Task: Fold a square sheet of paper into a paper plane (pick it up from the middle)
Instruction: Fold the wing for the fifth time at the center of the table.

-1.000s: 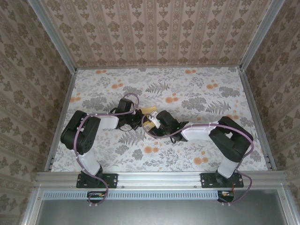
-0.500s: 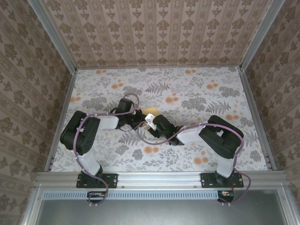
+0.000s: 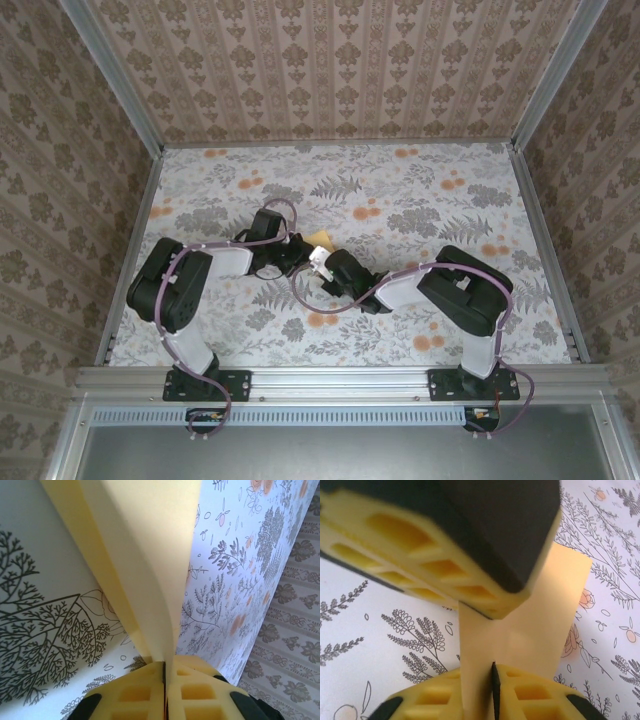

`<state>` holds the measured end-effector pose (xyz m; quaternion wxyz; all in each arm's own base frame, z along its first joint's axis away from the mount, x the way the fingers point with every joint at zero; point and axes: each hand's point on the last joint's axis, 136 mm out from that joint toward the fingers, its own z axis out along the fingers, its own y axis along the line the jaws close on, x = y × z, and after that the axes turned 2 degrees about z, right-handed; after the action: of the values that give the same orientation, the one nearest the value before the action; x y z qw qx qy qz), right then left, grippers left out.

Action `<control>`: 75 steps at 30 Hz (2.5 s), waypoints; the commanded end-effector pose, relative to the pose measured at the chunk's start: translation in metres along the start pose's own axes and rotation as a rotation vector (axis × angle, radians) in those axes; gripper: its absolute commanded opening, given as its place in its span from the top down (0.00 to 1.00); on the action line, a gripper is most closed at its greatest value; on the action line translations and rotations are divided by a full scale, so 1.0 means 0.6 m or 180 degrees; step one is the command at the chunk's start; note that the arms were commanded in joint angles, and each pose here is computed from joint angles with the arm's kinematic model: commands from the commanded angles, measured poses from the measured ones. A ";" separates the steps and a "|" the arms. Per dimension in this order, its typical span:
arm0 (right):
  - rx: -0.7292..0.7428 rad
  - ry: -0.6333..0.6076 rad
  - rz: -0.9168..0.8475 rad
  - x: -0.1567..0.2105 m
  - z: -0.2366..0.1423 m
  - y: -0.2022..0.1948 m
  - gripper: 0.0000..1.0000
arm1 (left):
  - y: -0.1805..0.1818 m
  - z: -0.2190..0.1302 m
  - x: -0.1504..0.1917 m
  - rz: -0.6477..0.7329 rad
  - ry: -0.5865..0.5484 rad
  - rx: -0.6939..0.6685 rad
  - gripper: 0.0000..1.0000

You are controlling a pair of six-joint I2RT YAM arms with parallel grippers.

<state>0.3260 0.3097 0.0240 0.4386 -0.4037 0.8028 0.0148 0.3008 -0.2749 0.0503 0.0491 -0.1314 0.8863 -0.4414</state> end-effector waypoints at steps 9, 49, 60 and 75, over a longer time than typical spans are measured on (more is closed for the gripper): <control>-0.0317 -0.0057 0.0398 -0.013 -0.019 0.014 0.93 | -0.008 -0.116 -0.065 -0.0040 -0.0514 0.0038 0.60; -0.1774 0.0456 0.2752 0.004 0.005 0.046 0.92 | -0.001 -0.025 0.011 0.0459 -0.0235 0.0280 0.76; -0.1908 0.0481 0.2830 -0.002 -0.002 0.041 0.80 | -0.005 -0.011 0.004 0.0478 -0.0227 0.0295 0.78; -0.2036 0.0489 0.2891 -0.012 -0.014 0.027 0.76 | 0.016 0.006 -0.002 0.0405 -0.0193 0.0162 0.82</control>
<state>0.3172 0.3224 0.0289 0.2052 -0.1285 0.8783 0.4123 0.2949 -0.2671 0.0382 0.1040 -0.0893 0.8811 -0.4527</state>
